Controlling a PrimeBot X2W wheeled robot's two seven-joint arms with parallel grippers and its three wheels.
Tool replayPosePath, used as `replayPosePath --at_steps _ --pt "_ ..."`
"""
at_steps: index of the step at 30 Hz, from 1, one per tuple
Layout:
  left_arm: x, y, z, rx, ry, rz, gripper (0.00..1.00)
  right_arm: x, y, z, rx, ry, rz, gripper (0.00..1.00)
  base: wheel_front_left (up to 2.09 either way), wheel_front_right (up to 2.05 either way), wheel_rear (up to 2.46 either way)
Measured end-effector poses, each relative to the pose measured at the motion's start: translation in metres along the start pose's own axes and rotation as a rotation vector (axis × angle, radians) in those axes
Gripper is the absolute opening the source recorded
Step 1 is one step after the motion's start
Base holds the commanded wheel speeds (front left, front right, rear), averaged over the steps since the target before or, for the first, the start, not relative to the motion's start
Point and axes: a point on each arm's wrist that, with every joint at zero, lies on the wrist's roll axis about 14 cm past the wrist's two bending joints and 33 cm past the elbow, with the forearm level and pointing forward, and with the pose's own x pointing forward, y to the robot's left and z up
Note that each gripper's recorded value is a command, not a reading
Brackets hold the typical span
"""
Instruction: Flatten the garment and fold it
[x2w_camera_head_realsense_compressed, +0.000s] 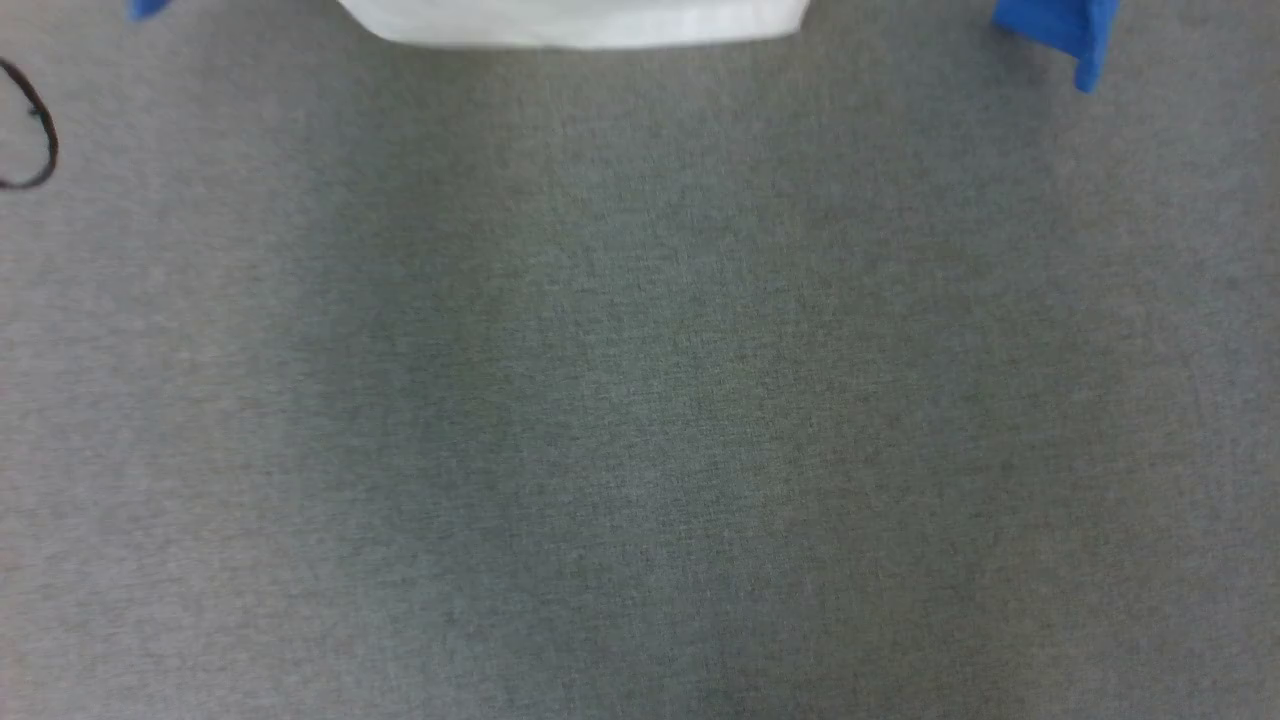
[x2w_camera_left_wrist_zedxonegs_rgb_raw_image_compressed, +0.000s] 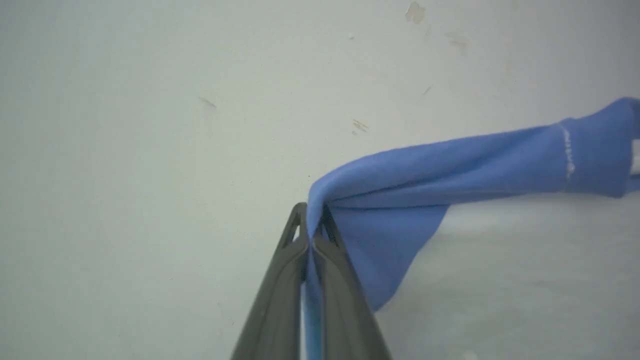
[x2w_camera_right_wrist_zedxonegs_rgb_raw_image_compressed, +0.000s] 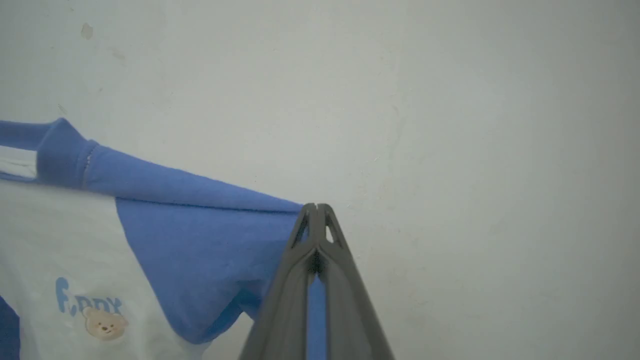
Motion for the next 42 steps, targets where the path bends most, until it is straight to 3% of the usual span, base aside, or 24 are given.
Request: replayPosePath --at_steps 10,18,23,30,35,42 --pt "0.000 0.002 -0.131 -0.067 0.192 0.034 0.00 0.003 0.021 -0.114 0.008 0.173 0.055 0.00 0.00 0.00 0.00" --pt "-0.053 -0.007 -0.204 -0.156 0.362 0.055 0.00 -0.037 0.039 -0.171 0.041 0.322 0.111 0.00 0.00 0.00 0.00" --pt "-0.104 -0.007 -0.220 -0.211 0.412 0.090 0.00 -0.082 0.052 -0.186 0.084 0.368 0.148 0.00 0.00 0.00 0.00" --pt "-0.219 -0.010 -0.227 -0.246 0.507 0.142 0.00 -0.186 0.076 -0.210 0.156 0.505 0.193 0.00 0.00 0.00 0.00" --pt "-0.297 -0.022 -0.207 -0.259 0.576 0.151 0.00 -0.249 0.078 -0.208 0.225 0.564 0.158 0.00 0.00 0.00 0.00" --pt "-0.376 -0.030 -0.166 -0.264 0.687 0.182 0.00 -0.300 0.078 -0.184 0.279 0.565 0.116 0.00 0.00 0.00 0.00"
